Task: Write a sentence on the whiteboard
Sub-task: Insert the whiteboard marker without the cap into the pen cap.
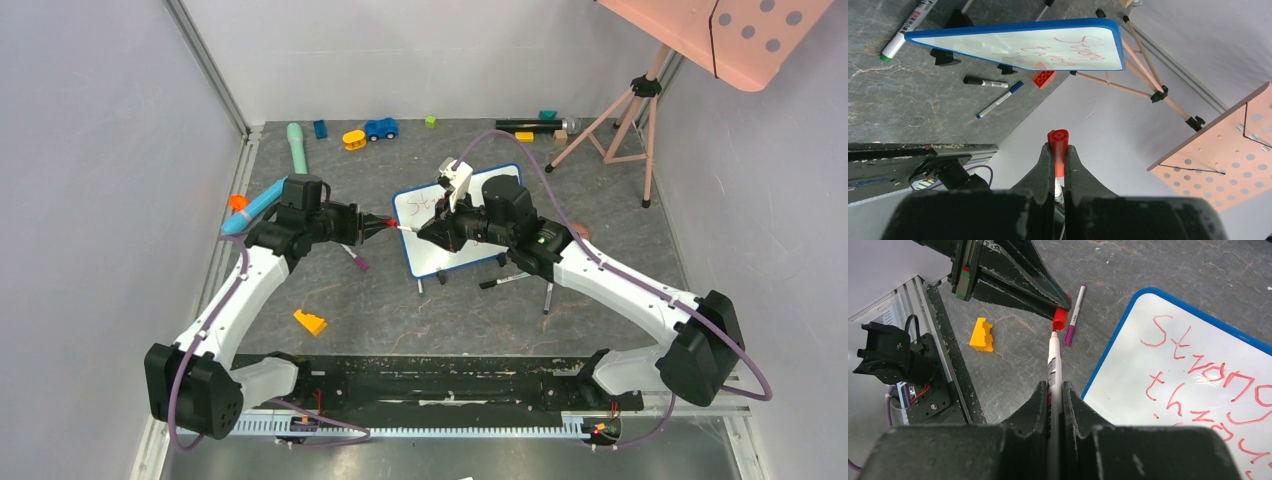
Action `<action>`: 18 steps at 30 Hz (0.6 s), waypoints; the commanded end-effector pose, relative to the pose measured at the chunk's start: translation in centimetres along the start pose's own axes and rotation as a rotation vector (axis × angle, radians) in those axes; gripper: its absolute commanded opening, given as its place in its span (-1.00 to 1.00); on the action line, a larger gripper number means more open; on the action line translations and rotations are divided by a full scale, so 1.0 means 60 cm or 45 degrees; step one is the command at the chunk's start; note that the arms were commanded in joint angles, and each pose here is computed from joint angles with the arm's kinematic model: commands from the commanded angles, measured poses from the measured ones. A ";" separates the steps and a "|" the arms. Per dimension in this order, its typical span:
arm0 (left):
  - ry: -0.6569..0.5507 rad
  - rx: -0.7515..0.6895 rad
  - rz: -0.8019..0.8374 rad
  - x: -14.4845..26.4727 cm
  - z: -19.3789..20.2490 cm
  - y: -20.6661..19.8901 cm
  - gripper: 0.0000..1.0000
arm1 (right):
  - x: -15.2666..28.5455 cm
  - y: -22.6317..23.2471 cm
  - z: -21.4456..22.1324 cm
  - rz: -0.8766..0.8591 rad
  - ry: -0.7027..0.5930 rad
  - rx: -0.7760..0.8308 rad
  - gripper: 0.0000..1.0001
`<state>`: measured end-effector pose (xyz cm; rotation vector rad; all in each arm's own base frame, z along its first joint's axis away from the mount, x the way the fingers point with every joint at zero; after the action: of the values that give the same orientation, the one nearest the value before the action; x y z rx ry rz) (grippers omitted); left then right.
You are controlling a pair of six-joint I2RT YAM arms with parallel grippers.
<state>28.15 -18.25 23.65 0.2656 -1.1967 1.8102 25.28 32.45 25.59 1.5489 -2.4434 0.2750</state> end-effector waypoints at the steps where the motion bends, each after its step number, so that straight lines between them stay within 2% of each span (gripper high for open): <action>1: 0.073 0.031 0.049 0.018 0.024 -0.012 -0.96 | 0.006 -0.008 -0.054 0.037 -0.121 0.059 -1.00; 18: 0.075 0.006 0.038 0.018 0.022 -0.004 -0.96 | 0.010 -0.012 -0.057 0.058 -0.127 0.066 -1.00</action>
<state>27.91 -18.22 24.04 0.2488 -1.1995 1.8156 25.51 32.40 25.74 1.5357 -2.4599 0.2769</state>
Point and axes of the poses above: each gripper's point midway between its finger pads, its own x axis back along the fingers, its own y axis along the line the jaws close on, z = x × y, the point moved 2 cm from there along x, back along the fingers, and after that the axes turned 14 degrees about x, right-handed, at the moved point
